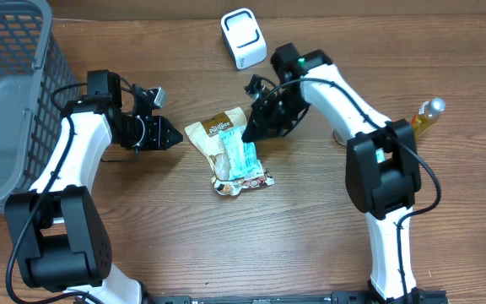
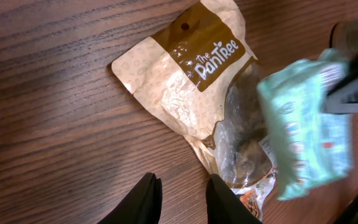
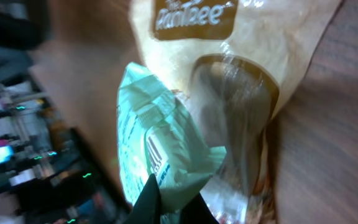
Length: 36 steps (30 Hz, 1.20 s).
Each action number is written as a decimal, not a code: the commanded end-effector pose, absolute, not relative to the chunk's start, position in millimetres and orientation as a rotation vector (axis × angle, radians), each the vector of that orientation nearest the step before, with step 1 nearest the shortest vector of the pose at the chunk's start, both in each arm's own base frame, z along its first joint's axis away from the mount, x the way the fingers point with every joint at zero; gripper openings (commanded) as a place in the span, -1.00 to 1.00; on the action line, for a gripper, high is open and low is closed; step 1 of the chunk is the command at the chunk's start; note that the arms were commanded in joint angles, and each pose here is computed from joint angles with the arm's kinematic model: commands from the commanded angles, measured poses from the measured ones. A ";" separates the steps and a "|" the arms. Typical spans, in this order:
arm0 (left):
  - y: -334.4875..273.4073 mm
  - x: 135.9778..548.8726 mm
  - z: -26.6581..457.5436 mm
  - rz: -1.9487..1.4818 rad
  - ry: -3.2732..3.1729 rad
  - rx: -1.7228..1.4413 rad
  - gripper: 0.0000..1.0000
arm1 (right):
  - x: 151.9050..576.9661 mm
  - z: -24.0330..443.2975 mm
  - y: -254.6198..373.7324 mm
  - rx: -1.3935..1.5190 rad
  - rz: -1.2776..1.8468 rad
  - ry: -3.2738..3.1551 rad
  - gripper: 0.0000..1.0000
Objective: Scan the item barcode
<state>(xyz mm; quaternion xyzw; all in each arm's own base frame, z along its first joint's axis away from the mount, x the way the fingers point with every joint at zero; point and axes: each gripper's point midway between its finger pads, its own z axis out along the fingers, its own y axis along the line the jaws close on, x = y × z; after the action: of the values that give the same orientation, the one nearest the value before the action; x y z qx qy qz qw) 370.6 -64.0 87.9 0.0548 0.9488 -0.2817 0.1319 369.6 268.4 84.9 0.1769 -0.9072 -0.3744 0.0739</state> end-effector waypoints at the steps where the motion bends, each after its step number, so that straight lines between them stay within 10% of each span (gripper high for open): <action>1: -64.5 372.2 93.6 -0.786 2.737 0.196 -0.49 | 398.3 131.8 246.1 0.511 -1.254 -2.787 -0.93; 11: -65.4 371.6 94.0 -0.795 2.736 0.195 -0.48 | 401.8 70.2 163.8 0.409 -0.627 -2.959 -0.93; 36: -65.9 368.8 93.5 -0.804 2.750 0.181 -0.49 | 357.3 33.3 303.7 0.682 -0.856 -2.893 -0.93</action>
<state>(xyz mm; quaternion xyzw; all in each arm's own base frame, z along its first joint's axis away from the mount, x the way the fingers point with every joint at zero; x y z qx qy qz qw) 368.7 -62.9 86.6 0.0529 0.9506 -0.2781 0.1271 356.8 293.9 23.7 0.2373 -0.9308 -0.2757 0.0351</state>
